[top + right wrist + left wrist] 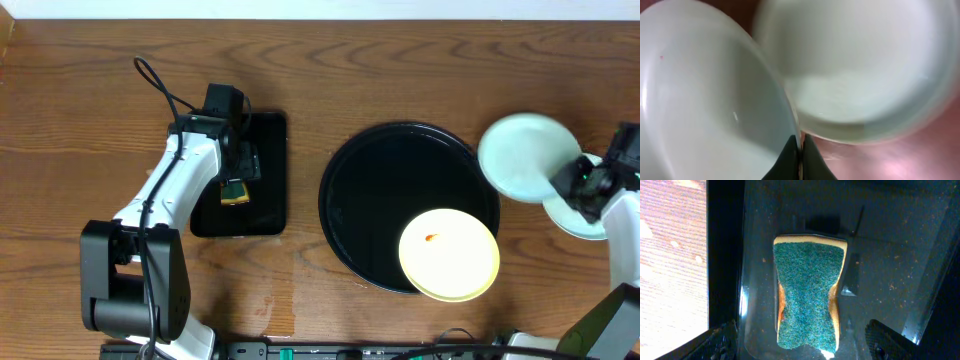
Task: Clean dirty plates on tray and stack at the side
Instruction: 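Carry the blue plate right and stack it on the other blue plate, then release the plate and move the right gripper to the yellow plate rim, then grip the yellow plate rim and slide it onto the round tray center, then grasp the sponge from the black tray with the left gripper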
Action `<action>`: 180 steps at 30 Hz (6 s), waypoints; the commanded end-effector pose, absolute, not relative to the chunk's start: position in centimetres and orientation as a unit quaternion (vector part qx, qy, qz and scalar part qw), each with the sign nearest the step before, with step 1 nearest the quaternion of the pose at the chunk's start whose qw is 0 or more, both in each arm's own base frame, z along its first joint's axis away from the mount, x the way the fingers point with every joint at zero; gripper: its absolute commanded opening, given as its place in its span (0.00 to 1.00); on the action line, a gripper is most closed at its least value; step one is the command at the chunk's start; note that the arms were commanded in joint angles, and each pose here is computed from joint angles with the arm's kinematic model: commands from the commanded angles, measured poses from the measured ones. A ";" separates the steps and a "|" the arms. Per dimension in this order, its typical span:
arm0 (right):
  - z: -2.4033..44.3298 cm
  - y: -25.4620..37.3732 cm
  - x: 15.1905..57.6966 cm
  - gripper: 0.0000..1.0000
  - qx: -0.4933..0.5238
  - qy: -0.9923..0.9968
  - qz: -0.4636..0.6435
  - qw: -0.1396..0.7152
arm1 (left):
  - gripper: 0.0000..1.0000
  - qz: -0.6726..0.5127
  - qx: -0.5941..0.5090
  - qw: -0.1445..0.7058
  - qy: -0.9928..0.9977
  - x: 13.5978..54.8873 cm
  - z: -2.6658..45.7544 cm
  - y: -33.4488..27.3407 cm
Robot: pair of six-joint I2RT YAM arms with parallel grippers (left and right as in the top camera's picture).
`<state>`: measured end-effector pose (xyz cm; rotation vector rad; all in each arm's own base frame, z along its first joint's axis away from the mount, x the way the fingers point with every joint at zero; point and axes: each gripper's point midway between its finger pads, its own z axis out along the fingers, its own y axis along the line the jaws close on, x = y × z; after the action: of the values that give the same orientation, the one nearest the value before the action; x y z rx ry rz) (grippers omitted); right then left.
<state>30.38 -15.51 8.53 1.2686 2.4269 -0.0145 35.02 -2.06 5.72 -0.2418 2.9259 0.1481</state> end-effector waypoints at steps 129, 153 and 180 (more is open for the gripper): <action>4.4 3.7 32.1 0.01 -0.015 0.989 0.054 0.140 | 0.83 0.052 -0.082 0.105 0.990 35.0 6.1 -1.9; -0.4 3.9 31.4 0.19 0.078 0.992 0.067 0.069 | 0.83 0.004 -0.097 0.098 0.990 34.9 6.0 -3.5; 10.4 4.3 31.8 0.47 0.034 0.972 0.089 0.214 | 0.14 0.095 -0.154 0.020 0.983 33.7 -2.8 -0.9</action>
<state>31.77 4.00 10.07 0.1157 2.7046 0.2402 35.56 -1.42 0.08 -0.4725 2.9616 0.2256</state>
